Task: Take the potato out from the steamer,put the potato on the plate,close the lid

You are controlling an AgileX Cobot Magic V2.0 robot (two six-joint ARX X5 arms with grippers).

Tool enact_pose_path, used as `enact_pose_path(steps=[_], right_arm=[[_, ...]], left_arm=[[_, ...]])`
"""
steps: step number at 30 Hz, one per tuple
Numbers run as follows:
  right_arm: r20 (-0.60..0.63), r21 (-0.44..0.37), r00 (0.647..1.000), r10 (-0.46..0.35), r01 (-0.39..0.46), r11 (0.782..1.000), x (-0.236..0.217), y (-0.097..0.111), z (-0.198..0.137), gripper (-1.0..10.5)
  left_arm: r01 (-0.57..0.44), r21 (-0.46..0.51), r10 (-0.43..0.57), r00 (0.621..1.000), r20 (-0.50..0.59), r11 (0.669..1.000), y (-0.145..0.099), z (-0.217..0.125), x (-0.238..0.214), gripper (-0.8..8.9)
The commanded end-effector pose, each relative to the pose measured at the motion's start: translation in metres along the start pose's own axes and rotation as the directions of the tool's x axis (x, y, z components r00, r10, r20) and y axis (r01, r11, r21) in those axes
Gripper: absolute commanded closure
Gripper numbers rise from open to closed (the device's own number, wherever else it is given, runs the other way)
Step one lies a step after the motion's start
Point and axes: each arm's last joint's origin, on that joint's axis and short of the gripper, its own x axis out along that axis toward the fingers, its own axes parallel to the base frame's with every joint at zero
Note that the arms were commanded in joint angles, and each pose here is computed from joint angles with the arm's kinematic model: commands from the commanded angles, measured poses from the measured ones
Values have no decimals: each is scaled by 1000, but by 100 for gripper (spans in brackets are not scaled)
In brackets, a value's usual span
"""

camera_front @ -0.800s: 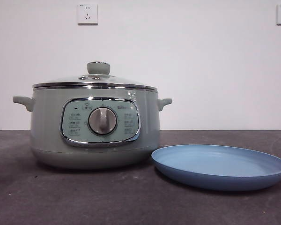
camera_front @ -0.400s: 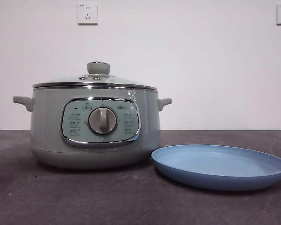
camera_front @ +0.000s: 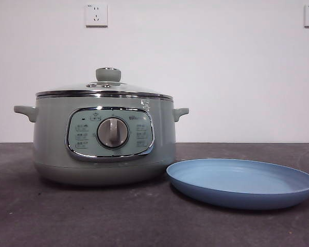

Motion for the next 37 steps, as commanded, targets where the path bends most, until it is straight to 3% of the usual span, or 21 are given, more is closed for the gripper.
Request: enact_pose_path(steps=[1,13,23,30,37], right_arm=[[6,9,1000,1,-1,1000,0,0,1,317],[6,19,1000,2,-2,1000,0,0,1,317],[6,24,1000,2,-2,1000,0,0,1,317],[5,27,1000,1,-2,1000,0,0,1,317],[4,27,1000,1,-1,1000,0,0,1,317]], left_arm=[[-4,14,4,999,32,1000,3,7,3,157],[67,98,-73,995,64,993,20,69,48,157],[-31,199,30,1000,5,980,28,124,140,157],[-46,246,67,995,-77,968,31,139,199,157],[-27,234,65,986,-155,972,39,130,235,158]])
